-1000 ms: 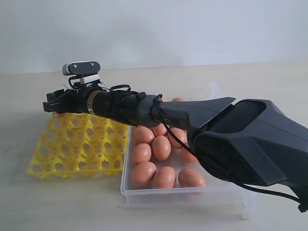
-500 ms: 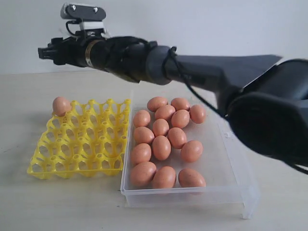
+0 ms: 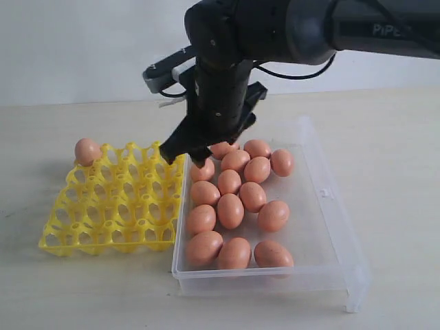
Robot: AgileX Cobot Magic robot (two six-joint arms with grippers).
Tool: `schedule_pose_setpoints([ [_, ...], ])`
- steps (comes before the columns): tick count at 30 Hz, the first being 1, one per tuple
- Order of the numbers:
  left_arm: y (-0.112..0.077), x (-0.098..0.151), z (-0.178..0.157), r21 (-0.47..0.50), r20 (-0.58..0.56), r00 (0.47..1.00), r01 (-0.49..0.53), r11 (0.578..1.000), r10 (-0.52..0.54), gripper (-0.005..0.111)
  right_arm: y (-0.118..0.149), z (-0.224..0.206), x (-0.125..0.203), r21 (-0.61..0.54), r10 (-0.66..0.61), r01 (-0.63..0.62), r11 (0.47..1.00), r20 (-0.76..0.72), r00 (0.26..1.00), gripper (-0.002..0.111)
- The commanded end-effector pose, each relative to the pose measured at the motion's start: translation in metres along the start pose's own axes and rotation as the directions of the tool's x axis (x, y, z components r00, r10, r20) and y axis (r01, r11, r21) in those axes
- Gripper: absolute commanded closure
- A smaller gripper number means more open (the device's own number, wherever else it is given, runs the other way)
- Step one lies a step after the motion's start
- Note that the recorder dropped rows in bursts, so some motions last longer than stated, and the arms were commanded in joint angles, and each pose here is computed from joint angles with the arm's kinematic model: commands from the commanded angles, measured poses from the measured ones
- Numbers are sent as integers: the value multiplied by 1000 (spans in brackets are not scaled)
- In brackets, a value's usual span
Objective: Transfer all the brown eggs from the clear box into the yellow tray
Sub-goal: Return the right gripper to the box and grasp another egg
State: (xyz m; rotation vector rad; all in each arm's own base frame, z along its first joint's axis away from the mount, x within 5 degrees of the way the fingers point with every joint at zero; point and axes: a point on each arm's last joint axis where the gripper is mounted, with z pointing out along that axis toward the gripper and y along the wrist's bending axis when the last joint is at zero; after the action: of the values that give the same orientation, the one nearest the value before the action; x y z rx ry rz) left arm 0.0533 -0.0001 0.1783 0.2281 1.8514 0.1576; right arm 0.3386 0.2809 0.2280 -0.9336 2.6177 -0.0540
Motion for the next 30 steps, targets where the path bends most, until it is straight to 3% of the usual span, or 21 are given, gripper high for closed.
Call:
schedule_pose_setpoints([
  [1,0,-2,-1,-2,18,1000,5,1000,-5,107,-19,2,21,36,155,-153,988,-85,984,47],
  [6,0,-2,-1,-2,18,1000,5,1000,-5,107,-27,22,38,-45,331,-336,941,-93,939,47],
  [9,0,-2,-1,-2,18,1000,5,1000,-5,107,-24,37,44,-96,448,-456,885,-97,889,47],
  [15,0,-2,-1,-2,18,1000,5,1000,-5,107,-14,62,46,-160,554,-576,802,-160,817,47],
  [30,0,-2,-1,-2,18,1000,6,1000,-6,107,-17,86,54,-94,539,-562,822,-192,820,50],
])
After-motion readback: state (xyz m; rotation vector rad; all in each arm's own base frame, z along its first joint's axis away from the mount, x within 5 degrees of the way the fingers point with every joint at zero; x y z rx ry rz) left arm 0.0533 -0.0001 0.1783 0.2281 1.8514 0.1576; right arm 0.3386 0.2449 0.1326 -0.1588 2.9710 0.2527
